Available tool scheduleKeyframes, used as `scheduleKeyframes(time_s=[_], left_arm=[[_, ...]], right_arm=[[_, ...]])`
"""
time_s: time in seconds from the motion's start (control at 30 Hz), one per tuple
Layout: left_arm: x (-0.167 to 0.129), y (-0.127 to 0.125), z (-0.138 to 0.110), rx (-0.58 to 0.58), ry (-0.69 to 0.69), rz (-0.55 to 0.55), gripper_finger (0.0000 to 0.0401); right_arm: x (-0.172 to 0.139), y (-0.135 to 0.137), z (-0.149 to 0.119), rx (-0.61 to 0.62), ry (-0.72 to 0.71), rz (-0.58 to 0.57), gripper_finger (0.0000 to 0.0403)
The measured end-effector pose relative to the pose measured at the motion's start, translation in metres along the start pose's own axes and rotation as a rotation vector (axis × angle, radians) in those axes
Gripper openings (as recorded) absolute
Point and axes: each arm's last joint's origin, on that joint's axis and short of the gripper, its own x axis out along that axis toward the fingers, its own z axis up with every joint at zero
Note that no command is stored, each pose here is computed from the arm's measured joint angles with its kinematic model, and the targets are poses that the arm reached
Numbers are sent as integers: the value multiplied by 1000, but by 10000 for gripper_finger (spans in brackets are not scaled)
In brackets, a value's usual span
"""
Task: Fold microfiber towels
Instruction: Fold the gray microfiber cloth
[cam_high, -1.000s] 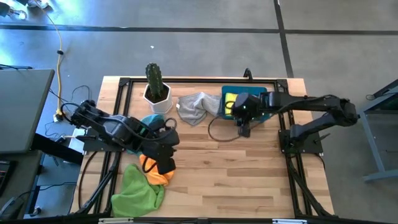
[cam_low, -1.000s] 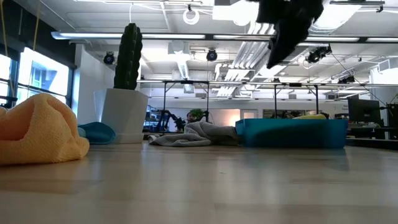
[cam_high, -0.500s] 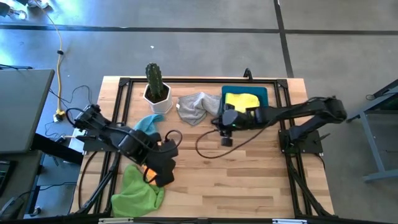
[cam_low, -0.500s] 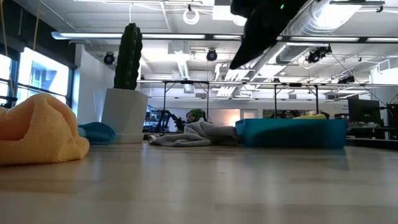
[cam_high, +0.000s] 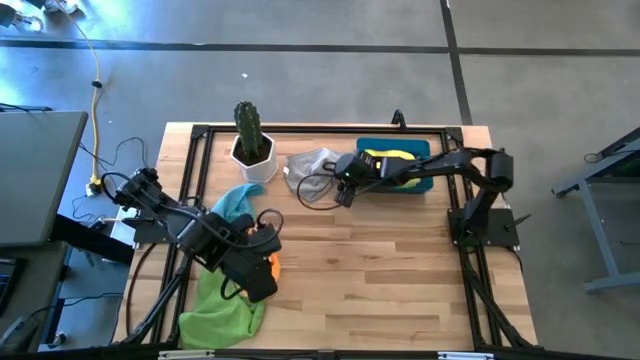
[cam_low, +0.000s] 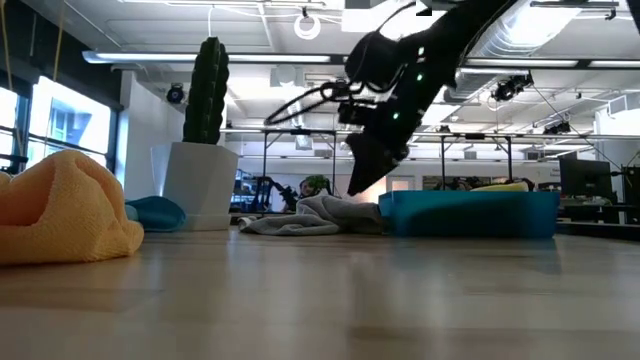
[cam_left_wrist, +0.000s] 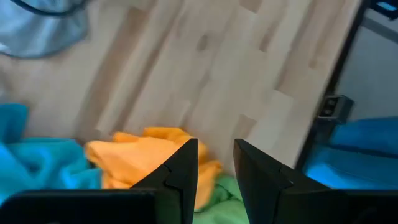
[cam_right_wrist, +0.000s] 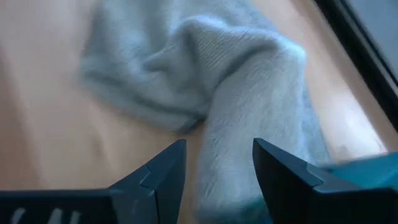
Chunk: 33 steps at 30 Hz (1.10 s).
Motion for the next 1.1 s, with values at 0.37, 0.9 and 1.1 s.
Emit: scheduleKeyframes(time_s=[0.37,0.9,1.1], left_arm=[[-10,31,11,29,18,77,92],[-11,44,21,88,4,93,92],[-11,42,22,78,-10,77,92]], right_arm=[[40,-19,-10,51,41,-29,158],[25,15,-14,37,111,456,12],[-5,37,-14,-29,150,537,5]])
